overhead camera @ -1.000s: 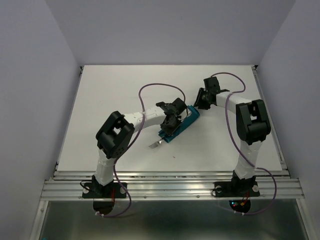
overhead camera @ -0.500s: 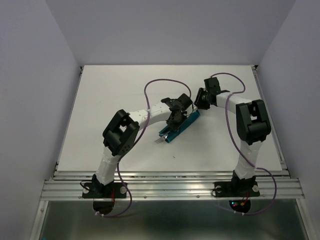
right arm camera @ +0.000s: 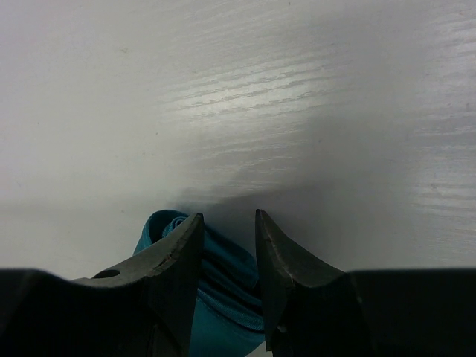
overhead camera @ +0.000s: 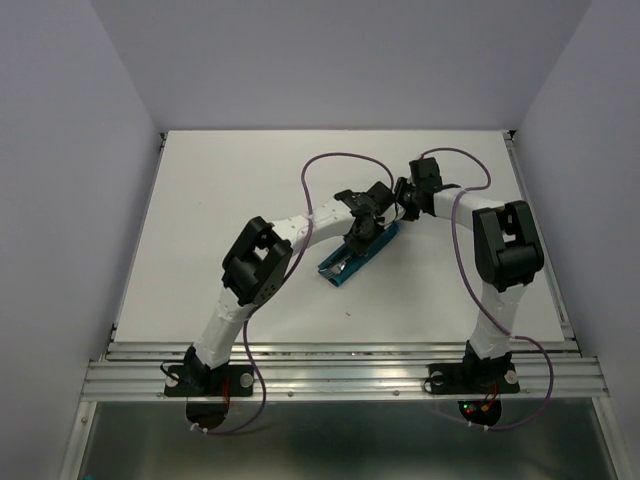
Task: Fold the napkin into a case and place the utensils inside
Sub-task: Stuff the fork into the folded napkin.
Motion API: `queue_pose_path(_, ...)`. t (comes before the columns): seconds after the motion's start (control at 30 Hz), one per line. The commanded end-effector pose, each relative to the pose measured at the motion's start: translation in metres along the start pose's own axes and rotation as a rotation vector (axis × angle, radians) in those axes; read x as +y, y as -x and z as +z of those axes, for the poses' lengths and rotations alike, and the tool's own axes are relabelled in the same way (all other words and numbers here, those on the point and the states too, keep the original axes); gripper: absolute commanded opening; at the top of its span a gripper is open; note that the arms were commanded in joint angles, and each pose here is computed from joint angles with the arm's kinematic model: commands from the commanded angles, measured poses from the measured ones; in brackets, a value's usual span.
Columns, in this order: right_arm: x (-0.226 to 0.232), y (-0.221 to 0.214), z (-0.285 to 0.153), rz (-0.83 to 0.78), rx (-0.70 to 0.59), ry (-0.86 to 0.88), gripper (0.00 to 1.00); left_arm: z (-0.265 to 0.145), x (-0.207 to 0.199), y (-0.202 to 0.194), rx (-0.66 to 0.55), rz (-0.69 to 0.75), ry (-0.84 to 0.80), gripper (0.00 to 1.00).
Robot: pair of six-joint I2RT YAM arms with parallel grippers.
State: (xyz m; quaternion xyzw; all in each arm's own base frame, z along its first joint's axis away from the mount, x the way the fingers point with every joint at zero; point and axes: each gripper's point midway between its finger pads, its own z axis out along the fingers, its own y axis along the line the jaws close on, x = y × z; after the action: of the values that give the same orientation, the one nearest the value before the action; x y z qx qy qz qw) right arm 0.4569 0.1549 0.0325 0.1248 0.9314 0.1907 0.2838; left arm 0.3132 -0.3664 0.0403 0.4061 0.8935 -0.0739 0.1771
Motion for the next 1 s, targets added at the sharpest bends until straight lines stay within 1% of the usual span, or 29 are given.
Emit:
queue_pose_path(0.0,-0.009,-0.017,-0.005,-0.001,0.042,-0.016,0.40,-0.011,-0.005,0.023,-0.057,0.006,-0.022,0.00)
queue_pose_path(0.27,-0.012,-0.022,-0.007,0.003,0.045,-0.021,0.40,-0.009,-0.002,0.034,-0.100,-0.066,-0.063,0.00)
queue_pose_path(0.43,-0.013,-0.023,-0.007,0.005,0.044,-0.022,0.41,-0.008,0.002,0.032,-0.097,-0.113,-0.039,0.00)
queue_pose_path(0.47,-0.012,-0.022,-0.008,0.004,0.043,-0.021,0.41,-0.008,0.004,0.029,-0.089,-0.118,-0.032,0.10)
queue_pose_path(0.6,-0.012,-0.021,-0.008,0.004,0.040,-0.020,0.41,-0.011,0.004,0.025,-0.089,-0.129,-0.029,0.27)
queue_pose_path(0.67,-0.011,-0.021,-0.009,0.005,0.039,-0.019,0.41,-0.014,0.004,0.023,-0.091,-0.135,-0.030,0.32)
queue_pose_path(0.73,-0.011,-0.020,-0.009,0.005,0.036,-0.017,0.41,-0.018,0.004,0.022,-0.095,-0.133,-0.031,0.33)
queue_pose_path(0.77,-0.011,-0.020,-0.009,0.007,0.037,-0.019,0.41,-0.017,0.004,0.019,-0.089,-0.133,-0.029,0.37)
queue_pose_path(0.87,-0.011,-0.020,-0.009,0.007,0.037,-0.019,0.41,-0.019,0.005,0.015,-0.085,-0.135,-0.025,0.44)
queue_pose_path(0.97,-0.011,-0.020,-0.009,0.008,0.037,-0.018,0.41,-0.020,0.006,0.010,-0.079,-0.139,-0.014,0.45)
